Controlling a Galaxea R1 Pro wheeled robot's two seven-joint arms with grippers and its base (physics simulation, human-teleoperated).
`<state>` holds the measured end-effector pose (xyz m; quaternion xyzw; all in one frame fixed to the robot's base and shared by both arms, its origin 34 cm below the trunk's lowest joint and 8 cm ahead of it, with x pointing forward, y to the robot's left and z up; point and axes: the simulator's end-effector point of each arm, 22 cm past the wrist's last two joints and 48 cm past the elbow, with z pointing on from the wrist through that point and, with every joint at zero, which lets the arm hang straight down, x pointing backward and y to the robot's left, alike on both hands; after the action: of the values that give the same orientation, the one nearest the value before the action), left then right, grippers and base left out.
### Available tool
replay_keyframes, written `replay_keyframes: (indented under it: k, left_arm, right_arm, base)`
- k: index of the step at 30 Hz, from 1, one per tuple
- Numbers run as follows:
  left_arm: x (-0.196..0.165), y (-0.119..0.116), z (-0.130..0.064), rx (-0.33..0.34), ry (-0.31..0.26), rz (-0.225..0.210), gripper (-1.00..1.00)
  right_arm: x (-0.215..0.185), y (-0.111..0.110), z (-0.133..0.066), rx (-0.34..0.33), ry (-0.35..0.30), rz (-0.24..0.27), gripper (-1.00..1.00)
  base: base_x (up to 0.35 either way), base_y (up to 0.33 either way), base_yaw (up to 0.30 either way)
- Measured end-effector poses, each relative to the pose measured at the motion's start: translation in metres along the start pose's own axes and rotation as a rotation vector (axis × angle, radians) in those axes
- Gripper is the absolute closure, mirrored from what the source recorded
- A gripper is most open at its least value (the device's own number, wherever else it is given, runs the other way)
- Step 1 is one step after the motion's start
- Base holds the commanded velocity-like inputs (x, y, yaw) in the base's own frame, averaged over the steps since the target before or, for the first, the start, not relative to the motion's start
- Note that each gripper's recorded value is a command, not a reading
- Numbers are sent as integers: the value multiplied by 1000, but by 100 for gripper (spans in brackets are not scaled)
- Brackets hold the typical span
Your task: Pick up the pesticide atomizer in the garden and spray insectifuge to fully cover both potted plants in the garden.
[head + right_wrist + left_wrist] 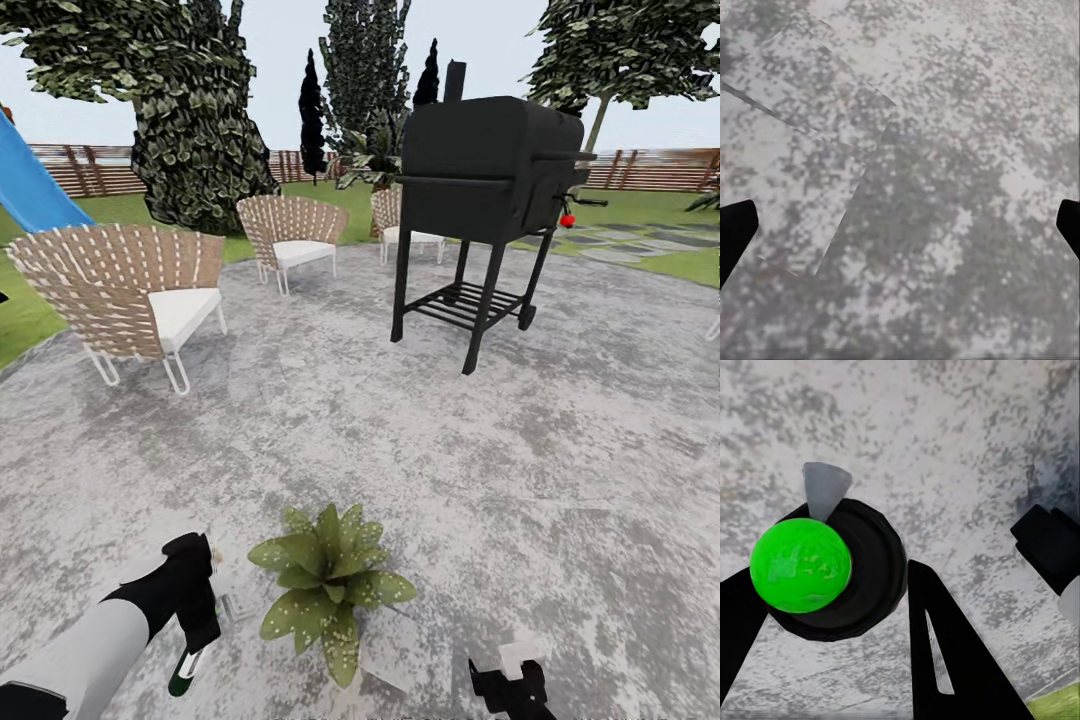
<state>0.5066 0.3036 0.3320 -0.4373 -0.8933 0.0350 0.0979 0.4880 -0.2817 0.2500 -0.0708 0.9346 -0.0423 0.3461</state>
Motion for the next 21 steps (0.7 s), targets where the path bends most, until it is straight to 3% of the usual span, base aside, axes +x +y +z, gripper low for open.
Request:
replay_keyframes:
  k: [7,12,18,21]
  left_arm:
    - [-1,-2,1,1,1,2,100]
    - [-1,-1,1,1,0,1,100]
    - [-13,2,-9,-8,-23,6,100]
    - [-26,9,-27,0,-50,14,100]
  right_arm:
    - [-1,0,0,0,-1,0,-100]
    - [0,0,0,0,-1,0,-100]
    - [0,0,0,0,-1,0,-100]
    - [0,0,0,0,-1,0,-100]
  base:
    - [34,279,-16]
    - [1,27,-211]
    - [0,1,-26]
    - [0,0,0]
